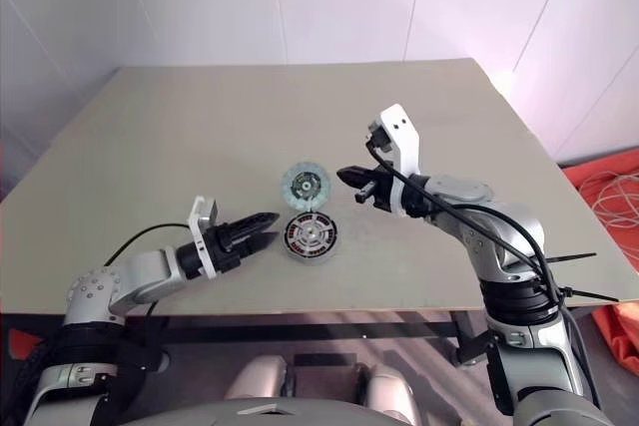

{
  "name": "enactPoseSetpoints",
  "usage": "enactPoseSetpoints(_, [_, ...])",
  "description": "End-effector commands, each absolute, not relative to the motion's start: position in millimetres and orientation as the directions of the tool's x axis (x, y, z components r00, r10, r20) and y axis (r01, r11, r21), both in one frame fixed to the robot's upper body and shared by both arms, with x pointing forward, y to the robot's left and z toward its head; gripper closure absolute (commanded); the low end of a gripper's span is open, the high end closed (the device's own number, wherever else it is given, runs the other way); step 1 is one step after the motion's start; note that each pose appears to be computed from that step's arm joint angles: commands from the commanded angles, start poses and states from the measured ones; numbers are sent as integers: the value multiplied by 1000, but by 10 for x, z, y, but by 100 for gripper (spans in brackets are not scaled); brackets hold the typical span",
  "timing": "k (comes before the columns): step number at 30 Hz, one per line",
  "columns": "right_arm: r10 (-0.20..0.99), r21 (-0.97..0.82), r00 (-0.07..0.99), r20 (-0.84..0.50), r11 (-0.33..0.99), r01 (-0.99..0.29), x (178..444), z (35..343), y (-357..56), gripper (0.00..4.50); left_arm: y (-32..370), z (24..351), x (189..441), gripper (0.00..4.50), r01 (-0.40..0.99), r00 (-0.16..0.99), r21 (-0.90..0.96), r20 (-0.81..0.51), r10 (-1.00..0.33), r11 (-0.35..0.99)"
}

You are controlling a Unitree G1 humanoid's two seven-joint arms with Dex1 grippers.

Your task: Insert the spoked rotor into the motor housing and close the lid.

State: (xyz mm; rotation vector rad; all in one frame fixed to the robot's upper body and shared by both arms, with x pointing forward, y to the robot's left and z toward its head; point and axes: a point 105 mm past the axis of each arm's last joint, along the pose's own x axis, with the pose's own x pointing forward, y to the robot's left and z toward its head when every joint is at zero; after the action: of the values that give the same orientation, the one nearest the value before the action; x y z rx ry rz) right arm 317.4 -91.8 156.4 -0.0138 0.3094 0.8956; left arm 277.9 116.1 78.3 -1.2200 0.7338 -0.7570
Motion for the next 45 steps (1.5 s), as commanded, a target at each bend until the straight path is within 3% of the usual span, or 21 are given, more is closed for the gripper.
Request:
enactPoseSetpoints(1, [776, 145, 577, -254, 621, -770, 3191, 1557, -812, 450, 1208, 974, 2825, 122, 206, 581, -958, -46, -813, 201])
enactPoseSetpoints(11, [700, 215, 570, -429, 693, -688, 3242, 894, -742, 450, 1349, 943, 2992, 122, 233, 673, -916, -89, -734, 325])
enactPoseSetpoints(18, [718, 238, 537, -443, 672, -702, 3167, 792, -666, 450, 1471, 937, 3105, 122, 241, 736, -888, -96, -670, 391])
enactPoseSetpoints(27, [775, 243, 501, -386, 609, -755, 3081, 1046, -452, 450, 1442, 884, 3082, 122, 222, 721, -899, -109, -684, 378])
enactPoseSetpoints(34, [788, 330, 454, -416, 596, -732, 2938, 878, -380, 450, 1487, 865, 3103, 122, 205, 731, -898, -123, -671, 388])
enactPoseSetpoints(39, [751, 386, 449, -484, 644, -660, 2943, 510, -472, 450, 1513, 863, 3124, 122, 196, 741, -896, -130, -659, 398])
enactPoseSetpoints(45, [767, 328, 475, -431, 623, -710, 3022, 720, -491, 450, 1521, 875, 3139, 122, 200, 744, -893, -129, -656, 402])
